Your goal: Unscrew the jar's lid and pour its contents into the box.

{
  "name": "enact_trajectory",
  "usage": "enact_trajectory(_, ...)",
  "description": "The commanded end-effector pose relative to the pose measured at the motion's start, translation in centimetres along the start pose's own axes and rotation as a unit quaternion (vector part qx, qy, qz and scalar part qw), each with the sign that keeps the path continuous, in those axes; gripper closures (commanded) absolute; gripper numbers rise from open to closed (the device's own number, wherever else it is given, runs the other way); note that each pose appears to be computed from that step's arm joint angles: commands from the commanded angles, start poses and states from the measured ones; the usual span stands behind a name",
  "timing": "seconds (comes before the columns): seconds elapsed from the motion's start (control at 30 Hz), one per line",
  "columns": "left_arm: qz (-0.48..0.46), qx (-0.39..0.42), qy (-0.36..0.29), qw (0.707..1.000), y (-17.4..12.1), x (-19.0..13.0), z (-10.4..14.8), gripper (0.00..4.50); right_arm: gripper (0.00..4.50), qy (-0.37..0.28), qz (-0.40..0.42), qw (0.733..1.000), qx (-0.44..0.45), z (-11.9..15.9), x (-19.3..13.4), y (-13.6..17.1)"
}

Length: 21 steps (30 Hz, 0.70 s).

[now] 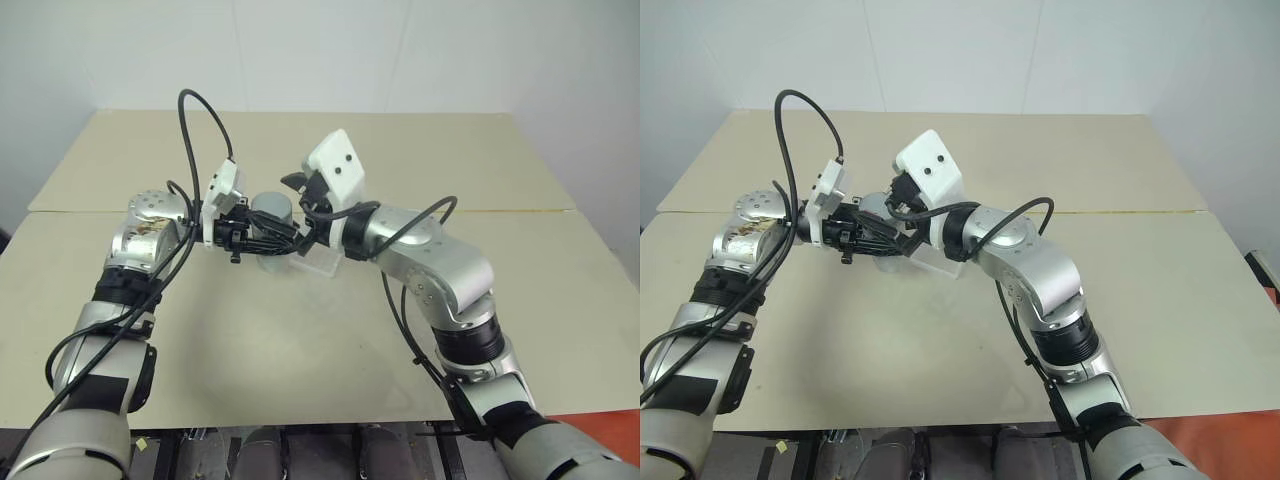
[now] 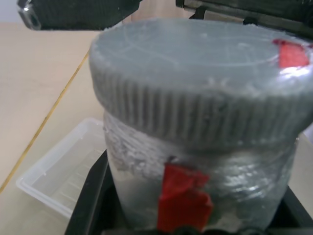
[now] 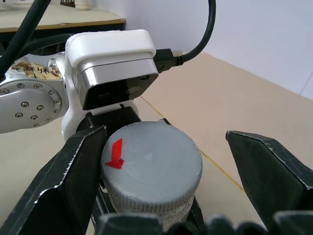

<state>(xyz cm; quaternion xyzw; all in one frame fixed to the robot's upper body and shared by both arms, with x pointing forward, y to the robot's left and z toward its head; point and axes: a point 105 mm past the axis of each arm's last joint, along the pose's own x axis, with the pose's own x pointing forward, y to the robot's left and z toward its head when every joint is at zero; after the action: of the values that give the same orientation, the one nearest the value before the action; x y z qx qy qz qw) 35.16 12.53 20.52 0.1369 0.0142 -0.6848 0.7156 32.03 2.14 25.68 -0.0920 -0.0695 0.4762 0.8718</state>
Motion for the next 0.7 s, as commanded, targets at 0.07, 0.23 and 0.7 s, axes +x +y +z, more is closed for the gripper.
enact_trajectory(0.07,0.000,0.025,-0.014,1.000,-0.2,-1.0,1.4,2.56,0.05,0.004,-0.042,0.999,-0.010,0.0,-1.8,-2.0)
enact_trajectory(0.23,0.007,0.025,-0.015,1.000,-0.4,-1.9,1.4,2.56,0.05,0.015,-0.063,0.998,-0.008,-0.6,-3.9,-3.3)
enact_trajectory(0.7,0.017,0.021,-0.008,1.000,-0.1,-1.4,1.1,2.56,0.05,-0.069,0.057,0.996,0.009,3.2,-5.0,0.6)
